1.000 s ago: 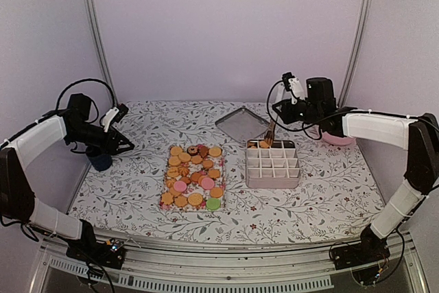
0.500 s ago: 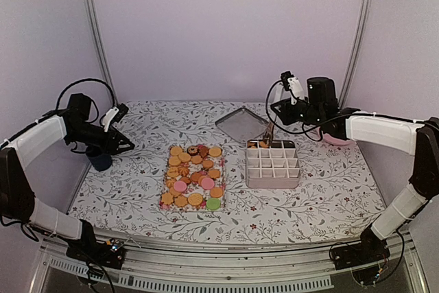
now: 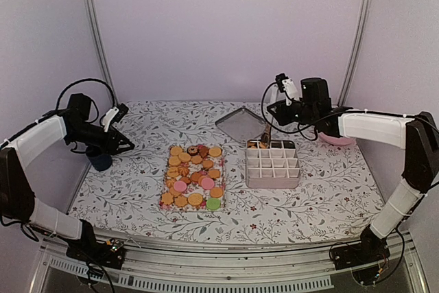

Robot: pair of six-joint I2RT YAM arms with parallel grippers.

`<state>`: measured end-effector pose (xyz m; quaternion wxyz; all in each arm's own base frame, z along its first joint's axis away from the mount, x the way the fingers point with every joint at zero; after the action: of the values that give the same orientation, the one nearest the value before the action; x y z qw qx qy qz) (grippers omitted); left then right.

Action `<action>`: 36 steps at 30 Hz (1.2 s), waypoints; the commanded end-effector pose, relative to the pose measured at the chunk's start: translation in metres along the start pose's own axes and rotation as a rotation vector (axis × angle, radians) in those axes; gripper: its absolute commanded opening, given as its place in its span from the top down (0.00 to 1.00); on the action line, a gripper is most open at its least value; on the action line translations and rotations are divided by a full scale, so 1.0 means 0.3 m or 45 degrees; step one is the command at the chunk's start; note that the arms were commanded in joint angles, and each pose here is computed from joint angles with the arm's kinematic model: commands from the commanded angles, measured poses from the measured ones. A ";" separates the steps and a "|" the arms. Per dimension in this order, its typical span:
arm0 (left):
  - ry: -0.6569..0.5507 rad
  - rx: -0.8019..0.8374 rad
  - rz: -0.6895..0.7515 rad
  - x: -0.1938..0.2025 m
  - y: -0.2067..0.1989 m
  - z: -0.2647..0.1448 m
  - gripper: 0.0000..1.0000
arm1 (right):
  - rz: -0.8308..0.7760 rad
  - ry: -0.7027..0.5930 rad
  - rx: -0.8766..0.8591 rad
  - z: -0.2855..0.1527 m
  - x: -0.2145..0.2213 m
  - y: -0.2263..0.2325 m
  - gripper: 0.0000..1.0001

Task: Pack the cookies
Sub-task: Adjust the fake cookies in the empty pocket of the box.

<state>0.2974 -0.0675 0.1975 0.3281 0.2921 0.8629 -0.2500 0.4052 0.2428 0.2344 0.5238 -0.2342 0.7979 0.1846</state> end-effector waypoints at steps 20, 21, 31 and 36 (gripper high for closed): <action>-0.019 -0.011 0.020 -0.009 -0.003 -0.020 0.52 | -0.197 0.051 0.101 0.033 -0.032 0.046 0.87; -0.020 -0.010 0.020 -0.009 -0.004 -0.020 0.52 | -0.197 0.066 0.104 0.038 -0.016 0.044 0.87; -0.024 -0.007 0.023 -0.013 -0.006 -0.022 0.52 | -0.213 0.099 0.114 0.043 0.001 0.040 0.88; -0.023 0.001 0.017 -0.010 -0.007 -0.019 0.52 | -0.228 0.014 0.112 0.002 -0.099 0.054 0.87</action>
<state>0.2974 -0.0674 0.1976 0.3283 0.2924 0.8629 -0.2494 0.4058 0.2608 0.2270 0.5112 -0.2847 0.8043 0.1039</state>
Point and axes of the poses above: each gripper's point midway between its finger pads, its own z axis out along the fingers, its own y axis along the line the jaws close on, x = y × z, the point moved 4 cm from there along -z, back along the fingers, and after that the axes turned 3 degrees about -z, right-handed, at the moved point
